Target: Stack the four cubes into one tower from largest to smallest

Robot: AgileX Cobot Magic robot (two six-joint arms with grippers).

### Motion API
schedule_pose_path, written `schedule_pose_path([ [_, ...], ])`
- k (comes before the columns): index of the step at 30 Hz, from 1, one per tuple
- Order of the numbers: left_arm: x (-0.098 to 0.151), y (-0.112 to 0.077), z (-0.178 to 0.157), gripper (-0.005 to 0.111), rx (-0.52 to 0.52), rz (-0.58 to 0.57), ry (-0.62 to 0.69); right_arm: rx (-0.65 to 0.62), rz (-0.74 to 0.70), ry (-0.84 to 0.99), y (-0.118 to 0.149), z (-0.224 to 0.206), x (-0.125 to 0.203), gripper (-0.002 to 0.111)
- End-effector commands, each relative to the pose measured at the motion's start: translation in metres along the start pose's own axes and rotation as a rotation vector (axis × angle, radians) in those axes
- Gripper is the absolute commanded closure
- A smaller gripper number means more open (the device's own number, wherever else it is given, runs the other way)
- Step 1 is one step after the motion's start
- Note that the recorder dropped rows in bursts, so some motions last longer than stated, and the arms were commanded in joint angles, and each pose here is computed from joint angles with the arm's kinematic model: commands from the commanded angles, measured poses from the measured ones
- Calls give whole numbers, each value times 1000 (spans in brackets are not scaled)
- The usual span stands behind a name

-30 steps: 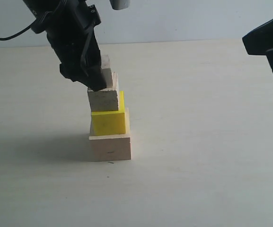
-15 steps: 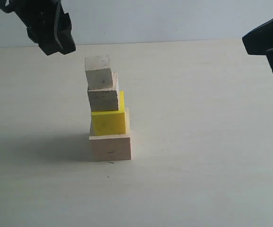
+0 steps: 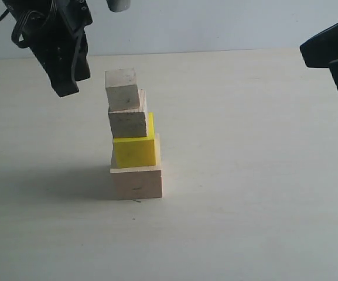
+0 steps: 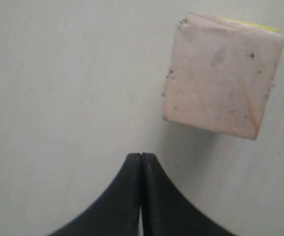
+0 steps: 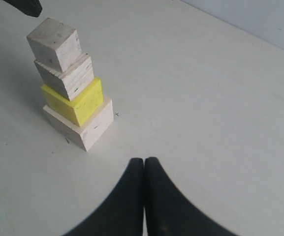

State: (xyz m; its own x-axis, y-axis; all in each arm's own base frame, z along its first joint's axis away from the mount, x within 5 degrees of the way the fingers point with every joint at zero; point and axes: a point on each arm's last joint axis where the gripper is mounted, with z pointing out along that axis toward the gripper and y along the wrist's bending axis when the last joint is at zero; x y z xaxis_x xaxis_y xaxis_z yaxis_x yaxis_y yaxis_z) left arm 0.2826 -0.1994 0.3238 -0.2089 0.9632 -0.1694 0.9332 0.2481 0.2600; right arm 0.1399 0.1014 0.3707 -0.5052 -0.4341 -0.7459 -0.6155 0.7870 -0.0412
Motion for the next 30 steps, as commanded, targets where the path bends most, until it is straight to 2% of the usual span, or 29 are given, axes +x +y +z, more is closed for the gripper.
schedule_pose_path([
  [1, 7, 5, 2, 107, 63, -27, -45, 4, 7, -7, -1, 0, 0, 108],
  [6, 12, 11, 2, 107, 153, -52, -141, 4, 7, -4, -1, 0, 0, 108],
  [13, 11, 11, 1, 107, 185, -35, -185, 4, 7, -4, -1, 0, 0, 108],
  [30, 7, 10, 8, 107, 215, -35, -191, 4, 7, -4, -1, 0, 0, 108],
])
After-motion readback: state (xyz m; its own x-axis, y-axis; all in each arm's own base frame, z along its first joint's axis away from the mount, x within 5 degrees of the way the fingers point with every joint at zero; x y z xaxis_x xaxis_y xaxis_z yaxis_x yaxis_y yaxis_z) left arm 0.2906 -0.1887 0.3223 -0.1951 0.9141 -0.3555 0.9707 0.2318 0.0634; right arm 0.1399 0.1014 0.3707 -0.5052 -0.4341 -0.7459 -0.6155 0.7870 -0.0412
